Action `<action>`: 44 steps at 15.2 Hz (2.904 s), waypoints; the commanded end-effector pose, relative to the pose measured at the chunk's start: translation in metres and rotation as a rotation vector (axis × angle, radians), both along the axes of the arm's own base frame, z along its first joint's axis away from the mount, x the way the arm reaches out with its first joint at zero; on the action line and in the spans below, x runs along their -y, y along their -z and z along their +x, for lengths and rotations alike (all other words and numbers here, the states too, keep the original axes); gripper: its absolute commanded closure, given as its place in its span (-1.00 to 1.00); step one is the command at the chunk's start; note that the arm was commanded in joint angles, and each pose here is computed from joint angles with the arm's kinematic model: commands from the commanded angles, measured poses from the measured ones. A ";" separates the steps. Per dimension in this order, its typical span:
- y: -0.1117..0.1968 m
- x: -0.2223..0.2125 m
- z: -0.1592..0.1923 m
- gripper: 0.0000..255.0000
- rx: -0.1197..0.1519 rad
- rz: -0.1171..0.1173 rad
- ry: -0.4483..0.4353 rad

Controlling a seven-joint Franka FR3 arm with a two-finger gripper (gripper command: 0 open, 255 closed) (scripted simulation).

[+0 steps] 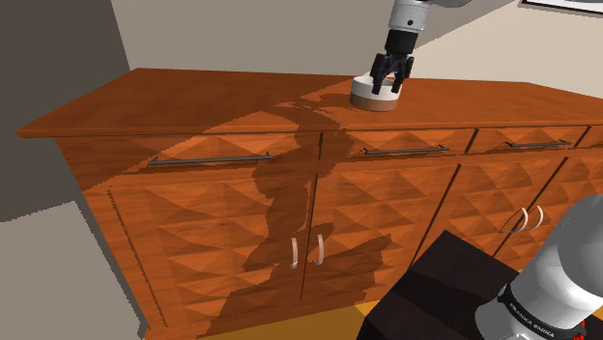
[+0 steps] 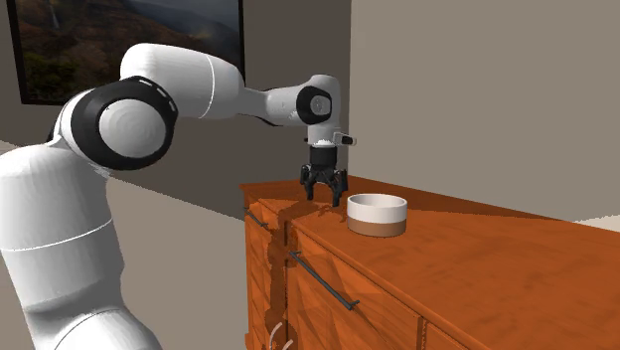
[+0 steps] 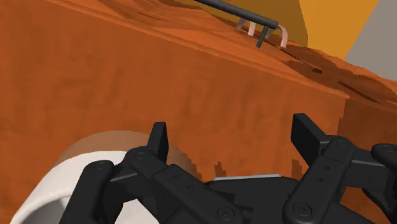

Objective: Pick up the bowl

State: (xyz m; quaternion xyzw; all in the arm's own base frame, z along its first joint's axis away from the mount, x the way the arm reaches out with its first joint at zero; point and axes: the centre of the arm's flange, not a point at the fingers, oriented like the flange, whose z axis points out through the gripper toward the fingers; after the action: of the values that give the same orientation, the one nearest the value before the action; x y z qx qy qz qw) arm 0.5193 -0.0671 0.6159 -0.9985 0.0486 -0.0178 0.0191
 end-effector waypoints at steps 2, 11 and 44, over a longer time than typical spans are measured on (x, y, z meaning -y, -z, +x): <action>-0.007 0.012 0.038 -1.00 0.003 -0.012 -0.003; -0.006 0.035 0.113 -1.00 0.009 -0.036 -0.008; -0.056 0.035 0.113 1.00 0.009 -0.036 -0.007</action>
State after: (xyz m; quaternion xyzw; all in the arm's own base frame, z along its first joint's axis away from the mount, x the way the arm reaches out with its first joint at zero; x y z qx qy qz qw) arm 0.6327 -0.1015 0.6680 -0.9987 0.0445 -0.0229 0.0014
